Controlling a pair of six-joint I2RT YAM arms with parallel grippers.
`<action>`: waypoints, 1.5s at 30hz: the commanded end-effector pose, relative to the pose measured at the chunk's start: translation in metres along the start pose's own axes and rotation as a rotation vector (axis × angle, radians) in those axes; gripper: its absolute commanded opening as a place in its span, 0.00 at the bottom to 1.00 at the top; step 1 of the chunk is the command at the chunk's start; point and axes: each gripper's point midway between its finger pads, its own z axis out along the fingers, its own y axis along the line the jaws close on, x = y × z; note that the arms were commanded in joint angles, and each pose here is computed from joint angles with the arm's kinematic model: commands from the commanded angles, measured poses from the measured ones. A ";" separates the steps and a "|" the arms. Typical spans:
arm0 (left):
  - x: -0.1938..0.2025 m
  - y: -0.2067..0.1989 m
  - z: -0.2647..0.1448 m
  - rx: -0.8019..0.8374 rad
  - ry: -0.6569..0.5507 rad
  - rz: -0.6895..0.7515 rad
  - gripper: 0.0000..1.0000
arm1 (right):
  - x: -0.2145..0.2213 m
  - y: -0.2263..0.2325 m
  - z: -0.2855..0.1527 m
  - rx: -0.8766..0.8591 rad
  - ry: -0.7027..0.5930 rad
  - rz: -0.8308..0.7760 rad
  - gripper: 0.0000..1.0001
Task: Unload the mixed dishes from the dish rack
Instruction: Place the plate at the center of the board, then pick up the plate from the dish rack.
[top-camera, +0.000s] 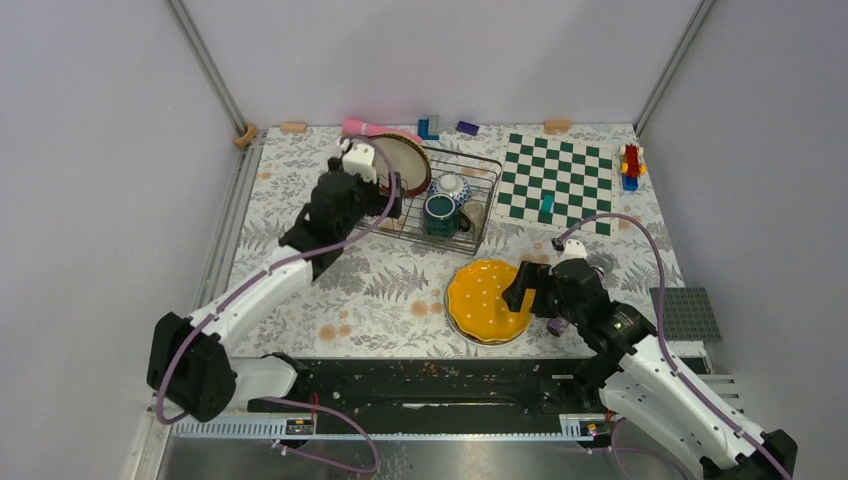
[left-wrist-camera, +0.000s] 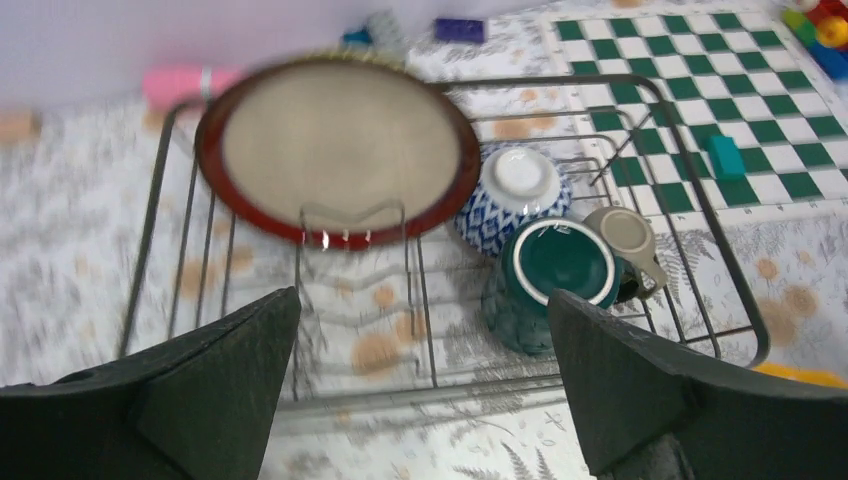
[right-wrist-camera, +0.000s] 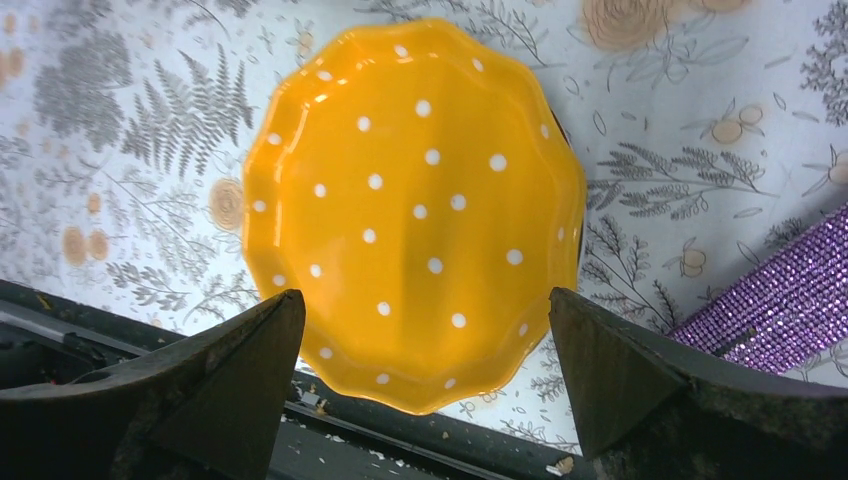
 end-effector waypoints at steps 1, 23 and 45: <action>-0.084 -0.027 0.019 0.319 -0.154 0.341 0.99 | -0.011 0.006 -0.003 -0.041 -0.064 -0.031 1.00; -0.054 0.044 0.126 0.697 0.172 1.004 0.99 | -0.006 0.023 -0.004 -0.145 -0.042 -0.046 1.00; -0.013 0.060 0.164 0.679 0.226 1.000 0.99 | -0.015 0.011 -0.007 -0.060 -0.072 -0.018 1.00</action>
